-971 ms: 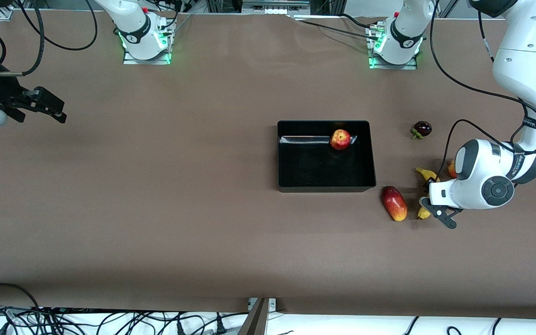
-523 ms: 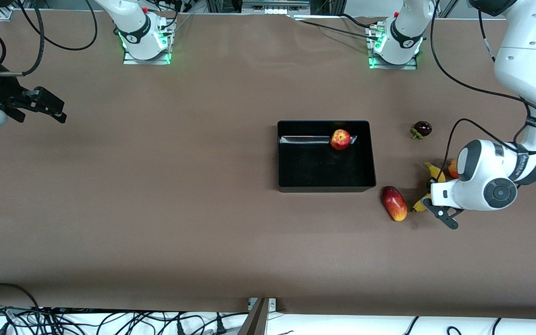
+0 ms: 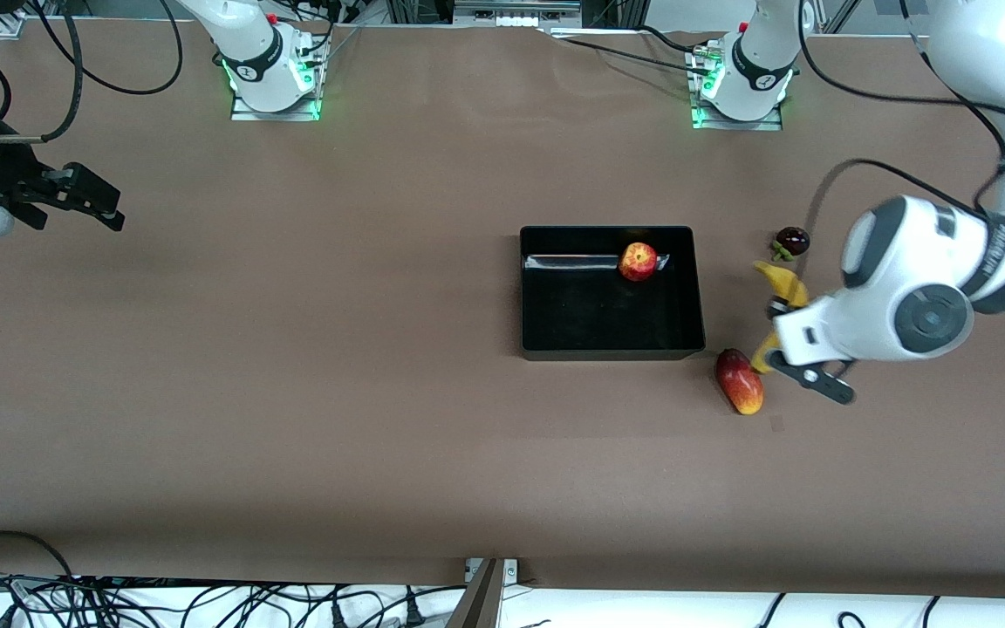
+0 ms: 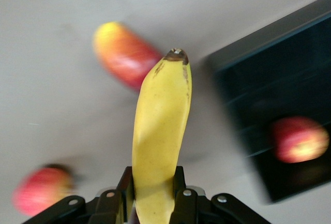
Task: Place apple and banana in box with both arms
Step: 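Lift the banana with the left gripper and carry it over the box, then lower the banana into the box and open the left gripper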
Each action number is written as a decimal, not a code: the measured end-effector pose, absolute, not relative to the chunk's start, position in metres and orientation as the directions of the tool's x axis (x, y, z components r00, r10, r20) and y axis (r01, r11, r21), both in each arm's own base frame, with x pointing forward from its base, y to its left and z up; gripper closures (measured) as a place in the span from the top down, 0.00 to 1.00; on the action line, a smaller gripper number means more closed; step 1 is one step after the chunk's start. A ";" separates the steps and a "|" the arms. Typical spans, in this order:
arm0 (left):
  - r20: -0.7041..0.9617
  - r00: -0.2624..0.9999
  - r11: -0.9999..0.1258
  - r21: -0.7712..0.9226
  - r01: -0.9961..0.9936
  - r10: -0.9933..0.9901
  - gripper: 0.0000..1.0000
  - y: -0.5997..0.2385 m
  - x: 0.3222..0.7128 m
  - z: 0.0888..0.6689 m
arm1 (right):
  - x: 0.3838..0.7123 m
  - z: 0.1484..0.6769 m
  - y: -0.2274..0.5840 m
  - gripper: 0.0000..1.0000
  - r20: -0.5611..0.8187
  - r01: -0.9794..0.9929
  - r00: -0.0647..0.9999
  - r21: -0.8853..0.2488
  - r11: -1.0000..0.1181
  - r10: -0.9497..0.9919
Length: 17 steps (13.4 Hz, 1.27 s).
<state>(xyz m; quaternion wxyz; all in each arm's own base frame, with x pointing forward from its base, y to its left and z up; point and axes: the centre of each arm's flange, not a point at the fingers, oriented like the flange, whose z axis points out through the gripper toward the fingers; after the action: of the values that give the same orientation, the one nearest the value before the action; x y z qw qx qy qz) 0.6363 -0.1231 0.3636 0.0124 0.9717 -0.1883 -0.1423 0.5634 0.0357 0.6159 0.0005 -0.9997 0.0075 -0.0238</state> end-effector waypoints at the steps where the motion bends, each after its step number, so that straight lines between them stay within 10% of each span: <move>1: -0.269 0.908 -0.947 0.094 -0.306 -0.320 0.33 -0.154 0.628 0.371 | 0.563 0.616 0.036 1.00 0.048 -0.015 0.999 -0.001 -1.000 -0.015; 8: -0.323 0.932 -0.986 0.096 -0.138 -0.163 0.33 -0.334 0.563 0.321 | 0.563 0.616 0.036 1.00 0.047 -0.015 0.999 -0.001 -1.000 -0.015; 17: -0.322 0.928 -0.981 0.117 -0.157 -0.187 0.33 -0.345 0.555 0.230 | 0.563 0.616 0.036 1.00 0.046 -0.015 0.999 -0.001 -1.000 -0.015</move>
<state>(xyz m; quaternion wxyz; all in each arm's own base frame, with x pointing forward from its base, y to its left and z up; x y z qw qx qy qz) 0.5549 -0.3455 0.2300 0.0445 0.9808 -0.0878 -0.1681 0.5635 0.0356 0.6156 0.0005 -0.9997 0.0077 -0.0232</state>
